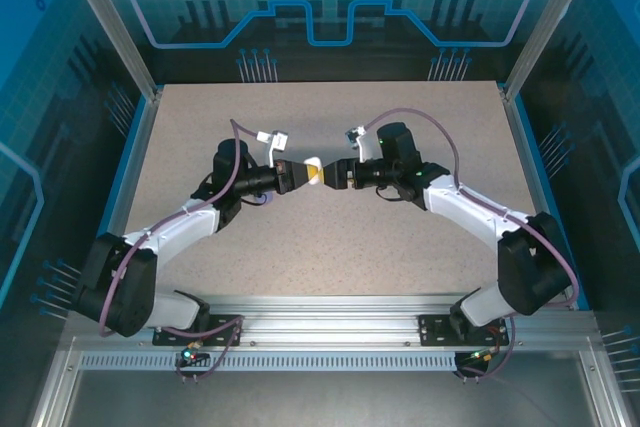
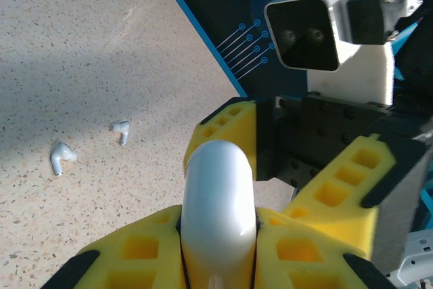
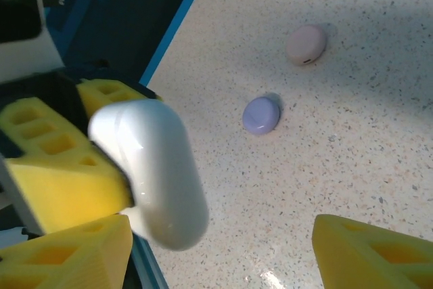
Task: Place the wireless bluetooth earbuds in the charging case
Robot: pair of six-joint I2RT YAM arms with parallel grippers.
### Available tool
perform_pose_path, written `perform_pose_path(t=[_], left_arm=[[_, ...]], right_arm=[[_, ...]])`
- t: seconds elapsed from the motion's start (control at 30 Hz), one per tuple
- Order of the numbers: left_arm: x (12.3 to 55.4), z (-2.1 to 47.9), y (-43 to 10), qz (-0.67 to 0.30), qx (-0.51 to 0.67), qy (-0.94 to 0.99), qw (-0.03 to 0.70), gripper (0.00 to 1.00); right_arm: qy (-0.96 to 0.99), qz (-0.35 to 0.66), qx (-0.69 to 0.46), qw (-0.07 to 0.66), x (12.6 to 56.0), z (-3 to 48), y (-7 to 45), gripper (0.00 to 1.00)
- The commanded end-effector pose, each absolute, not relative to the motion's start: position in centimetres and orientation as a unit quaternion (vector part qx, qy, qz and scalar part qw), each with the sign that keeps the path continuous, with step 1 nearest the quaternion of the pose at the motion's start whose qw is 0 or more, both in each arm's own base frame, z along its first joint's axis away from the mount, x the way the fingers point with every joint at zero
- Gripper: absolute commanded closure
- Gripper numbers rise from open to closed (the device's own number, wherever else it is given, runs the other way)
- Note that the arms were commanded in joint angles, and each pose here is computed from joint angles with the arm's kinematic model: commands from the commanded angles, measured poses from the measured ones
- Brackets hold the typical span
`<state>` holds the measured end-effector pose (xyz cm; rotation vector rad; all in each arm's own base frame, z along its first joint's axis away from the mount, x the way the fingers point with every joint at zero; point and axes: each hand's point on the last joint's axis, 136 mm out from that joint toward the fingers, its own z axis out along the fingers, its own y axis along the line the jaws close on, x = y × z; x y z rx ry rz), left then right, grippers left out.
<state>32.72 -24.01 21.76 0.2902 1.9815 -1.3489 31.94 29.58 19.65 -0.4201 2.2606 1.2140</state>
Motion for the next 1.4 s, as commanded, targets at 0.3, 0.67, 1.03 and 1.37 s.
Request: perform_pose_path(t=[0.3, 0.67, 1.03, 1.37], left_arm=[[31.6, 25.0, -24.3, -0.55, 0.149, 0.734, 0.369, 1.0], [31.1, 24.7, -24.3, -0.553, 0.153, 0.733, 0.366, 1.0], [31.3, 24.9, -24.4, -0.554, 0.153, 0.731, 0.367, 1.0], [31.4, 25.1, -24.5, -0.558, 0.155, 0.728, 0.368, 1.0]], right_arm=[[0.868, 0.426, -0.064, 0.249, 36.2, 14.5, 26.2, 0.38], [0.81, 0.506, -0.142, 0.261, 32.5, 20.1, 27.2, 0.37], [0.787, 0.533, -0.171, 0.26, 31.6, 22.5, 29.3, 0.4], [0.794, 0.527, -0.17, 0.251, 31.7, 21.7, 30.5, 0.47]])
